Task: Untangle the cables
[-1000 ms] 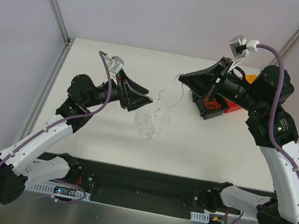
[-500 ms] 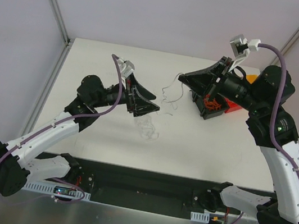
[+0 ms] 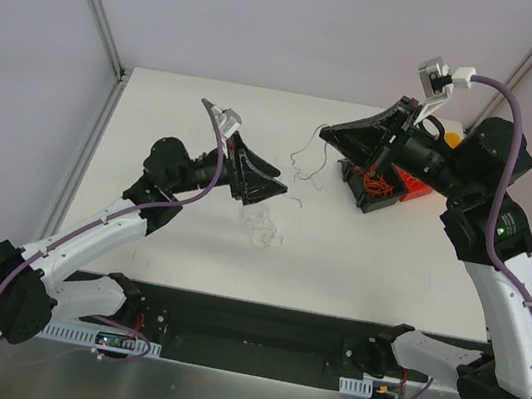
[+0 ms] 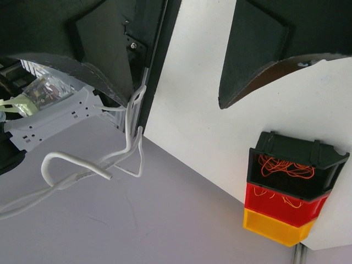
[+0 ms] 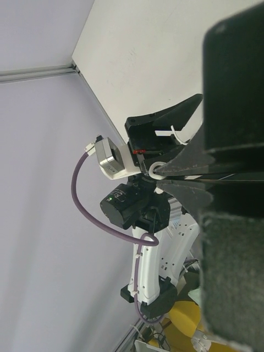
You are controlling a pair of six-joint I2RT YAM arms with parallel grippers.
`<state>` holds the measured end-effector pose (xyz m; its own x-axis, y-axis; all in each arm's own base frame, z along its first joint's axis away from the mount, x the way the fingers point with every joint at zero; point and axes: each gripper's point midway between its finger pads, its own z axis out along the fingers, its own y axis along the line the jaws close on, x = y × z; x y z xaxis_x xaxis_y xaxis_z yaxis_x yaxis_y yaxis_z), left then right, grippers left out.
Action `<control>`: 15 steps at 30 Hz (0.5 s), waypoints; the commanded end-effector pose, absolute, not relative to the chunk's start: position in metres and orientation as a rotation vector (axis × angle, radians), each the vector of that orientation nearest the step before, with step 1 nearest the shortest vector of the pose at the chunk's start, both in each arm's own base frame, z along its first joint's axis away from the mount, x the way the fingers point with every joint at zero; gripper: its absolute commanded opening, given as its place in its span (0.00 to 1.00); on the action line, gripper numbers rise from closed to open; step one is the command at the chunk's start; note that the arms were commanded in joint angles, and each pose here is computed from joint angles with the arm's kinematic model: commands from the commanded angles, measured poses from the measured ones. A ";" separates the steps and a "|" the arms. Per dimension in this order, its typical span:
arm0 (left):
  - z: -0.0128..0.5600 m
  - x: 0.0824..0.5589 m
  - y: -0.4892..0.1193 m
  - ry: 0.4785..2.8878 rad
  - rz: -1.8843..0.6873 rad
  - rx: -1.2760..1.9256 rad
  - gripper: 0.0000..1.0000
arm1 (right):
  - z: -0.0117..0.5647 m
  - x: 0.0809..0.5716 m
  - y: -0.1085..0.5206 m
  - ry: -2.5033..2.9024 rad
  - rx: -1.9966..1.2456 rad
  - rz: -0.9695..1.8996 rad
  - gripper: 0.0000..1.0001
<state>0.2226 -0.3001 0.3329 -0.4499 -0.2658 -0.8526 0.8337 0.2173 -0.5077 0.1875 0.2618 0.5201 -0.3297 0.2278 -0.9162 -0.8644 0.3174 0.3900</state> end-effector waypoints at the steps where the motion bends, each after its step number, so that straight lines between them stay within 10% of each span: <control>1: 0.355 0.211 -0.302 1.420 -1.461 0.582 0.63 | 0.549 0.179 0.256 1.379 -0.591 1.285 0.00; 5: 0.347 0.216 -0.304 1.460 -1.452 0.558 0.57 | 0.537 0.194 0.249 1.434 -0.519 1.202 0.00; 10: 0.320 0.229 -0.293 1.593 -1.322 0.495 0.89 | 0.507 0.249 0.203 1.576 -0.294 0.850 0.00; 15: 0.295 0.238 -0.260 1.714 -1.084 0.404 0.96 | 0.485 0.306 0.136 1.642 -0.040 0.602 0.00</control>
